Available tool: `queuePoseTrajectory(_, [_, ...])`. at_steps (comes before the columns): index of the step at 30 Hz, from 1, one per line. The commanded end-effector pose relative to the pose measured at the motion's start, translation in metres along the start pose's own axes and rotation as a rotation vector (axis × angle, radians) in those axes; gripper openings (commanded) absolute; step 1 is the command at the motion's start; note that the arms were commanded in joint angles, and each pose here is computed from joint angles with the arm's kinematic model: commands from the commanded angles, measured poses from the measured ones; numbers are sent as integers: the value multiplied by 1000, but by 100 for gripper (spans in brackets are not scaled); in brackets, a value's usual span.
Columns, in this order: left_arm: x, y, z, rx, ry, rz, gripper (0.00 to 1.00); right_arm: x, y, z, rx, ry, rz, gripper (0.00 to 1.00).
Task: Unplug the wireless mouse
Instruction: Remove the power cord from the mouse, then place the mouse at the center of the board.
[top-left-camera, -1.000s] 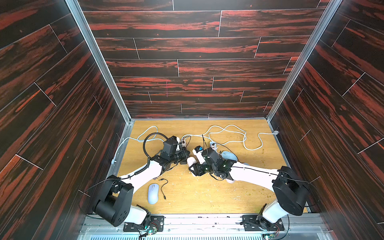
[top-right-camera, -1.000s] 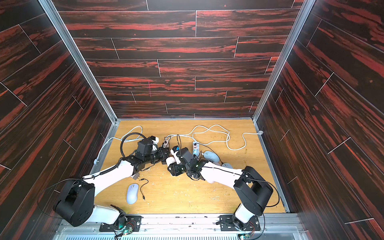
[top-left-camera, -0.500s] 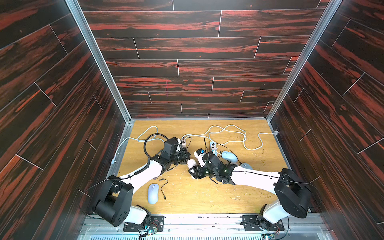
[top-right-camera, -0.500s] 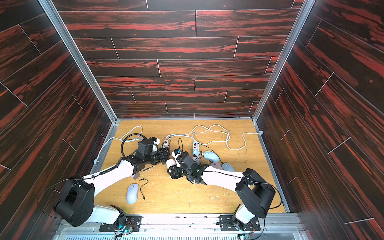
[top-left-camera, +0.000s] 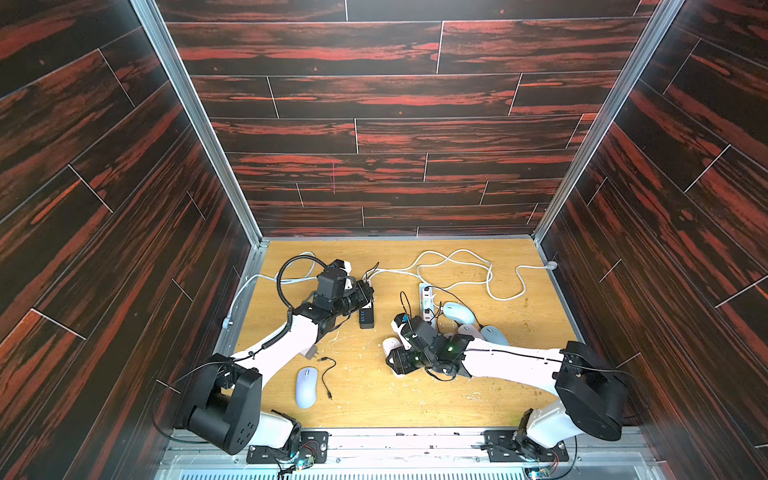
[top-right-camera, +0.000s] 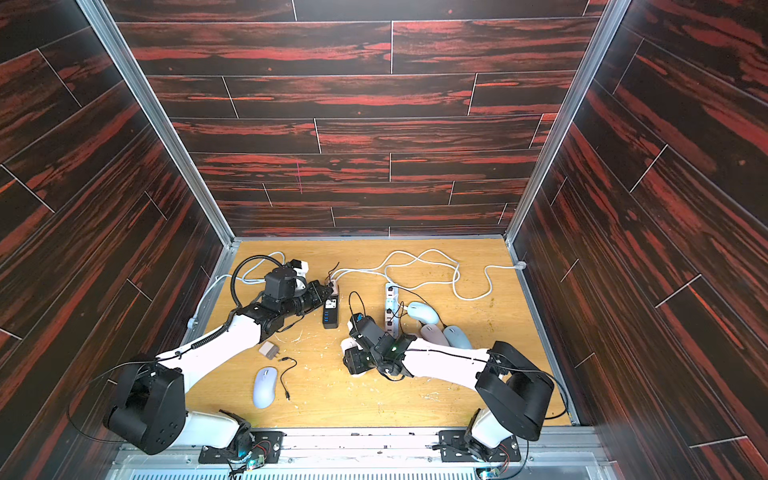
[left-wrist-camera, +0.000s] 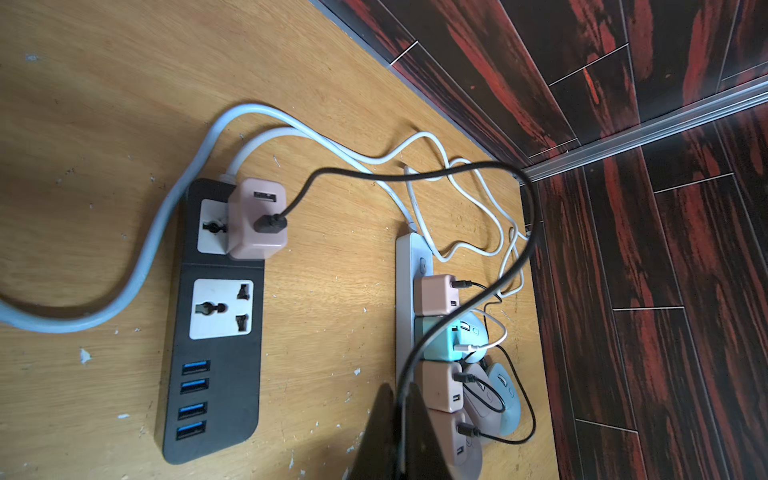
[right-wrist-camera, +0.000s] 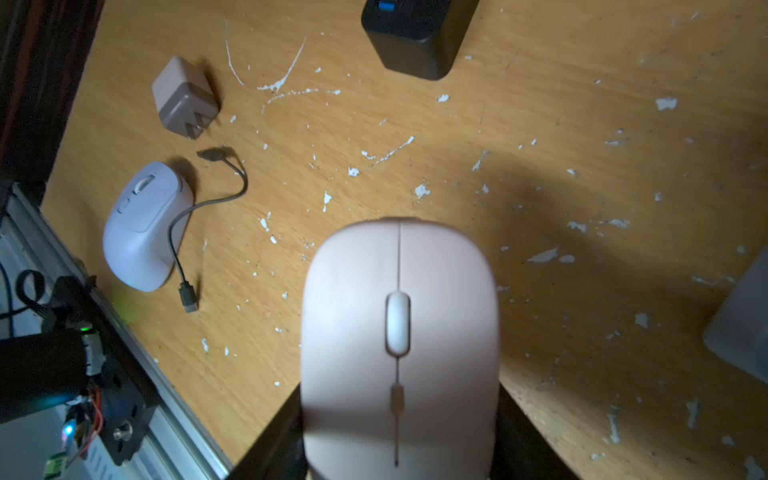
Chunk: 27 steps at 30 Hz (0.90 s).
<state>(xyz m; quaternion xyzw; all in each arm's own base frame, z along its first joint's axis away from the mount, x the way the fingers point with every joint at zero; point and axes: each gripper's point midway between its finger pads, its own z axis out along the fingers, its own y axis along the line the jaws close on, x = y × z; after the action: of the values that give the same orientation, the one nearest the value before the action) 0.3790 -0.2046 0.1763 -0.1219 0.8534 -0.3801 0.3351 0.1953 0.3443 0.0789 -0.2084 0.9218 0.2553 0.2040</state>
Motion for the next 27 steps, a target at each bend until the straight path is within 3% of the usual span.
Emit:
queuePoseTrajectory(1, [-10,-18,-12,43,-26,45,0,-20,8,-9,-4,-59,105,0])
queuePoseTrajectory(7, [-5,-9,-17,-4,22,74,0,-43,40,-7,-141,-128,208,0])
queuePoseTrajectory(14, [-1,6,-19,-20,64,63,0,-41,59,17,-161,-166,304,0])
queuePoseTrajectory(18, [-1,9,-22,-27,70,73,0,-24,79,35,-204,-152,352,0])
queuePoseTrajectory(27, [7,13,-28,-28,82,73,0,20,88,59,-147,-54,472,0])
